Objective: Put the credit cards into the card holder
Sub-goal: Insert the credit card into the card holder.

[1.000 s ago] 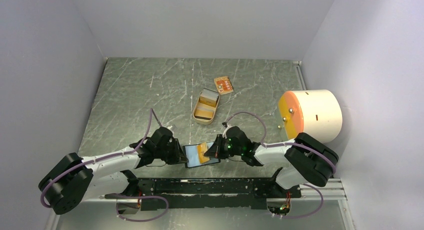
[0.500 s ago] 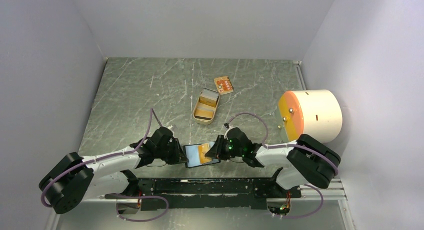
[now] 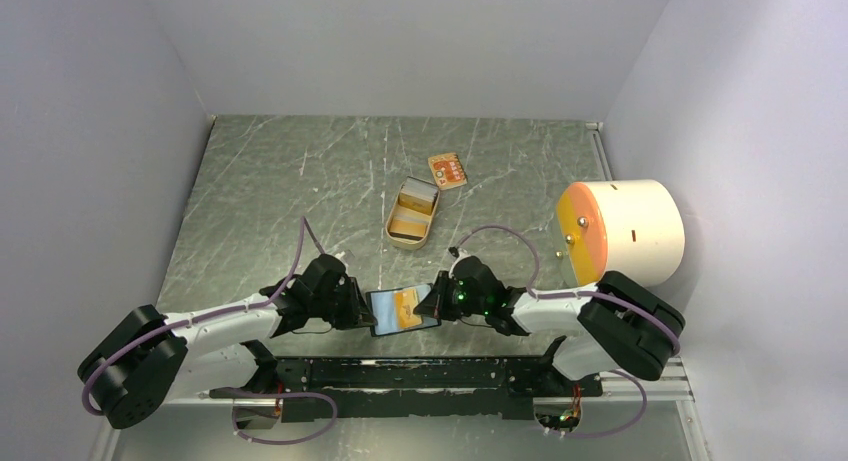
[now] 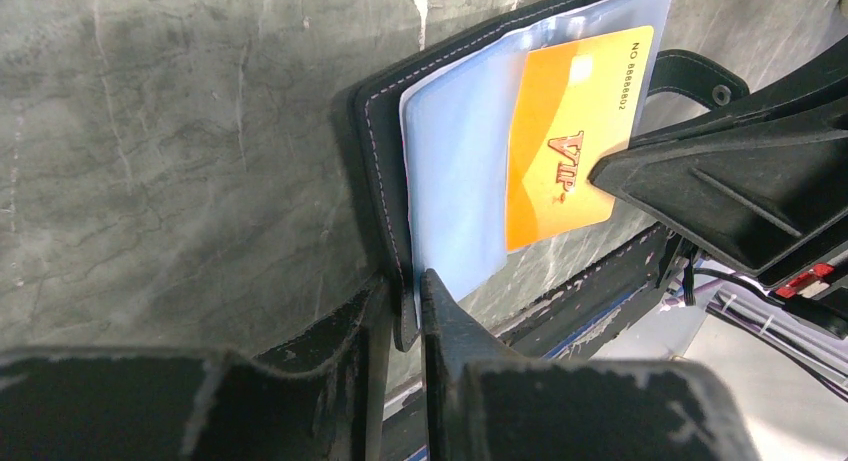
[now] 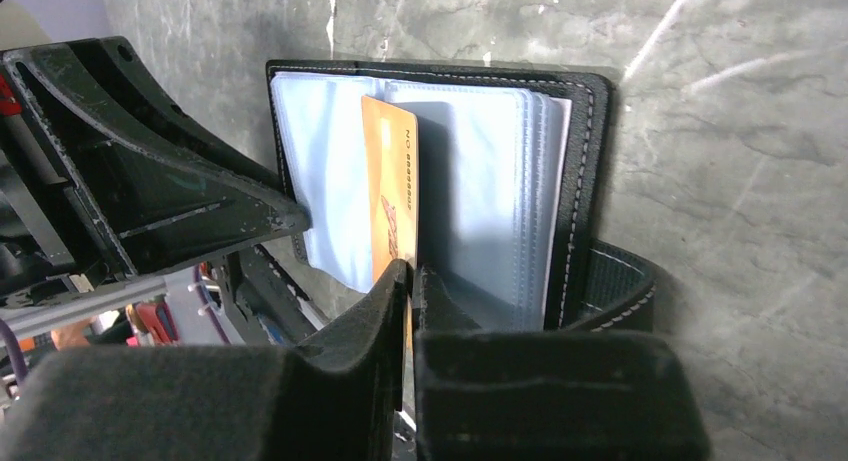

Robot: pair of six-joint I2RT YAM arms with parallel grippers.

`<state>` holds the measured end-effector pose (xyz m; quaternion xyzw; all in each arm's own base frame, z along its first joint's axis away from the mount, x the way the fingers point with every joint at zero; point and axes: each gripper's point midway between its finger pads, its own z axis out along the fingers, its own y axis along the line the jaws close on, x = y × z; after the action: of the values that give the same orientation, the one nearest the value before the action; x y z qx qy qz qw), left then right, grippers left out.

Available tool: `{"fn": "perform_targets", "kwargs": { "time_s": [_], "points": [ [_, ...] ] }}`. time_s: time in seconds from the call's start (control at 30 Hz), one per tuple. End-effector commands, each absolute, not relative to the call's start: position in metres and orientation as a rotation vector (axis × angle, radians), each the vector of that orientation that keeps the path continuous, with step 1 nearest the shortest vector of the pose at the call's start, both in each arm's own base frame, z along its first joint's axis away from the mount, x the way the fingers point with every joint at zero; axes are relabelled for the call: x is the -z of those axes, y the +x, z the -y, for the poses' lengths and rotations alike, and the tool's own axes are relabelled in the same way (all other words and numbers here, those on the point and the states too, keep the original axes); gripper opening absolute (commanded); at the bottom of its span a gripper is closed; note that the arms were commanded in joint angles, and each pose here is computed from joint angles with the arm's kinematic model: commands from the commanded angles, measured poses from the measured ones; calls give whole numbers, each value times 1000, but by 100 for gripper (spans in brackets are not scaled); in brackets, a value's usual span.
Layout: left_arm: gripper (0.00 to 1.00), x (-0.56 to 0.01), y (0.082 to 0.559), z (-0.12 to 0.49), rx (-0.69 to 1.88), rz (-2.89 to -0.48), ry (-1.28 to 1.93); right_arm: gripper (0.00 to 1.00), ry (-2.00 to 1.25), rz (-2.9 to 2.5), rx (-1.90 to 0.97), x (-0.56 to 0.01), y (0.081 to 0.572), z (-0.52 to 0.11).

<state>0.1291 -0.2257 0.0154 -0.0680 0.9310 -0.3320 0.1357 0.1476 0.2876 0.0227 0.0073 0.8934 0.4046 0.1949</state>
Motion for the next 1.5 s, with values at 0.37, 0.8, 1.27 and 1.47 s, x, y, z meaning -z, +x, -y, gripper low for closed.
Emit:
{"fn": "perform_targets", "kwargs": {
  "time_s": [0.37, 0.8, 1.27, 1.47],
  "points": [
    [21, -24, 136, 233, 978, -2680, -175, 0, 14, -2512, -1011, -8, 151, -274],
    [21, -23, 135, 233, 991, -2679, -175, 0, 24, -2480, -988, -4, 156, -272],
    [21, -23, 135, 234, 998, -2677, -180, 0, 8, -2478, -1019, -1, 156, -277],
    [21, -22, 135, 234, 995, -2681, -180, 0, -40, -2471, -1030, -1, 150, -274]
  ]
}}
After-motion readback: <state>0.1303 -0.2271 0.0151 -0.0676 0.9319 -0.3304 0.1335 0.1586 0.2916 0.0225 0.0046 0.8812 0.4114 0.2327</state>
